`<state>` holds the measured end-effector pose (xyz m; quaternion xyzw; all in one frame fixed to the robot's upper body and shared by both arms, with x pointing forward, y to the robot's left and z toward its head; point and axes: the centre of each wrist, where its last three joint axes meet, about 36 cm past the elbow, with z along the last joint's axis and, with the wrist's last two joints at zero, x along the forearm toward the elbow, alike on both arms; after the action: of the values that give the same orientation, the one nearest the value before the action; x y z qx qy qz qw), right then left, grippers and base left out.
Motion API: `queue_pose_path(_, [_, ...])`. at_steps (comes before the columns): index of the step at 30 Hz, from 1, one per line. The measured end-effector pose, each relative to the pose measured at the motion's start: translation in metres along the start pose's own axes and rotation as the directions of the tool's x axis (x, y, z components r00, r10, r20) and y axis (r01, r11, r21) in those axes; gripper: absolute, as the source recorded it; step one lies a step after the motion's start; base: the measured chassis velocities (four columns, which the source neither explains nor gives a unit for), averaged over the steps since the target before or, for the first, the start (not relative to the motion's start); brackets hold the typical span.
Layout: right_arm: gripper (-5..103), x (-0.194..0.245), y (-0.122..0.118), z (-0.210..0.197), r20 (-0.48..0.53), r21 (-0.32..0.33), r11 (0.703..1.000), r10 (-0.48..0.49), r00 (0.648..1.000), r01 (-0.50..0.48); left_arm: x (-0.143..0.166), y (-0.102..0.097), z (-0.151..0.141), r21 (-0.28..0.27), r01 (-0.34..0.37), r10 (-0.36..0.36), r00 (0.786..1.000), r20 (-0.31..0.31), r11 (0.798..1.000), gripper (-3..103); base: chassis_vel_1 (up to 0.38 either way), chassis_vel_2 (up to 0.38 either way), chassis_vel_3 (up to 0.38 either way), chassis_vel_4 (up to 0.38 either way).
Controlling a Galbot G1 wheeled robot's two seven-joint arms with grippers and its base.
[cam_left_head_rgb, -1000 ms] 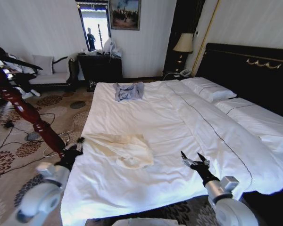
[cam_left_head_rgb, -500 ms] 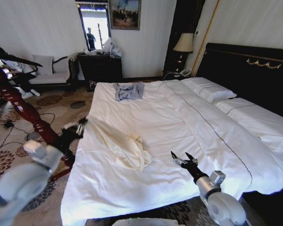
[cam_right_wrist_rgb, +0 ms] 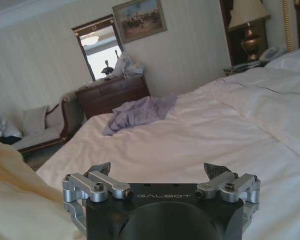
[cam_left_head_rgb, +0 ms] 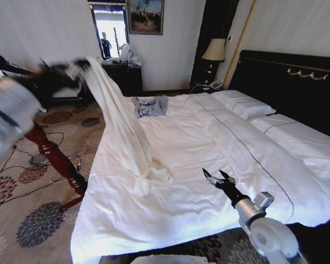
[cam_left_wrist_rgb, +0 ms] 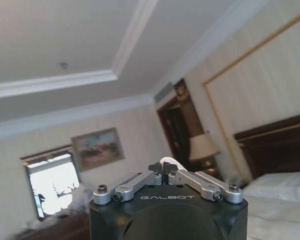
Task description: Pick up the clothes from the bed and hang them on the clothes hanger.
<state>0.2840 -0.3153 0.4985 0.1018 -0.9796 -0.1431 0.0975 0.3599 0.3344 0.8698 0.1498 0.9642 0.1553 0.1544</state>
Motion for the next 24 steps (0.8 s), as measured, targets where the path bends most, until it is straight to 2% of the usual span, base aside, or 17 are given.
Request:
queue_pose_path(2, [100, 0.0, 0.0, -0.001, 0.001, 0.0, 1.0, -0.002, 1.0, 0.002, -0.001, 0.001, -0.004, -0.004, 0.003, -0.003, 1.0, 0.004, 1.0, 1, 0.0, 0.0, 0.0, 0.0])
queue_pose_path(4, [100, -0.008, -0.001, -0.015, 0.013, 0.02, 0.999, -0.031, 0.999, 0.031, -0.016, 0.006, -0.027, -0.034, 0.021, -0.021, 1.0, 0.002, 0.999, 1, 0.0, 0.0, 0.0, 0.0])
queue_pose_path(6, [100, -0.013, -0.003, -0.02, 0.019, 0.032, 0.999, -0.038, 0.999, 0.038, -0.023, 0.007, -0.033, -0.049, 0.029, -0.03, 1.0, -0.009, 0.998, 1, 0.0, 0.0, 0.0, 0.0])
queue_pose_path(9, [100, -0.027, -0.008, -0.033, 0.032, 0.07, 0.996, -0.057, 0.998, 0.054, -0.049, 0.001, -0.049, -0.097, 0.021, -0.026, 0.999, -0.046, 0.995, 1, 0.0, 0.0, 0.0, 0.0])
queue_pose_path(11, [100, -0.029, -0.009, -0.035, 0.033, 0.079, 0.995, -0.06, 0.998, 0.057, -0.057, -0.002, -0.051, -0.105, 0.013, -0.019, 0.998, -0.053, 0.994, 1, 0.0, 0.0, 0.0, 0.0])
queue_pose_path(14, [100, -0.037, -0.013, -0.041, 0.041, 0.11, 0.992, -0.072, 0.997, 0.068, -0.092, -0.023, -0.06, -0.114, -0.027, 0.019, 0.997, -0.076, 0.993, 1, 0.0, 0.0, 0.0, 0.0])
queue_pose_path(15, [100, -0.037, -0.013, -0.041, 0.041, 0.11, 0.992, -0.072, 0.997, 0.068, -0.092, -0.023, -0.06, -0.114, -0.027, 0.019, 0.997, -0.076, 0.993, 1, 0.0, 0.0, 0.0, 0.0])
queue_pose_path(17, [100, -0.043, -0.012, -0.047, 0.058, 0.125, 0.988, -0.097, 0.994, 0.089, -0.136, -0.047, -0.064, -0.091, -0.056, 0.046, 0.994, -0.104, 0.994, 1, 0.0, 0.0, 0.0, 0.0])
queue_pose_path(19, [100, -0.045, -0.008, -0.047, 0.062, 0.12, 0.987, -0.113, 0.992, 0.105, -0.167, -0.066, -0.051, -0.071, -0.08, 0.07, 0.988, -0.135, 0.994, 1, 0.0, 0.0, 0.0, 0.0])
queue_pose_path(20, [100, -0.045, -0.008, -0.047, 0.062, 0.12, 0.987, -0.113, 0.992, 0.105, -0.167, -0.066, -0.051, -0.071, -0.08, 0.07, 0.988, -0.135, 0.994, 1, 0.0, 0.0, 0.0, 0.0])
queue_pose_path(23, [100, -0.044, -0.003, -0.046, 0.064, 0.114, 0.986, -0.127, 0.99, 0.12, -0.194, -0.099, -0.026, -0.059, -0.123, 0.111, 0.977, -0.18, 0.991, 1, 0.0, 0.0, 0.0, 0.0])
queue_pose_path(24, [100, -0.044, -0.003, -0.046, 0.064, 0.114, 0.986, -0.127, 0.99, 0.12, -0.194, -0.099, -0.026, -0.059, -0.123, 0.111, 0.977, -0.18, 0.991, 1, 0.0, 0.0, 0.0, 0.0])
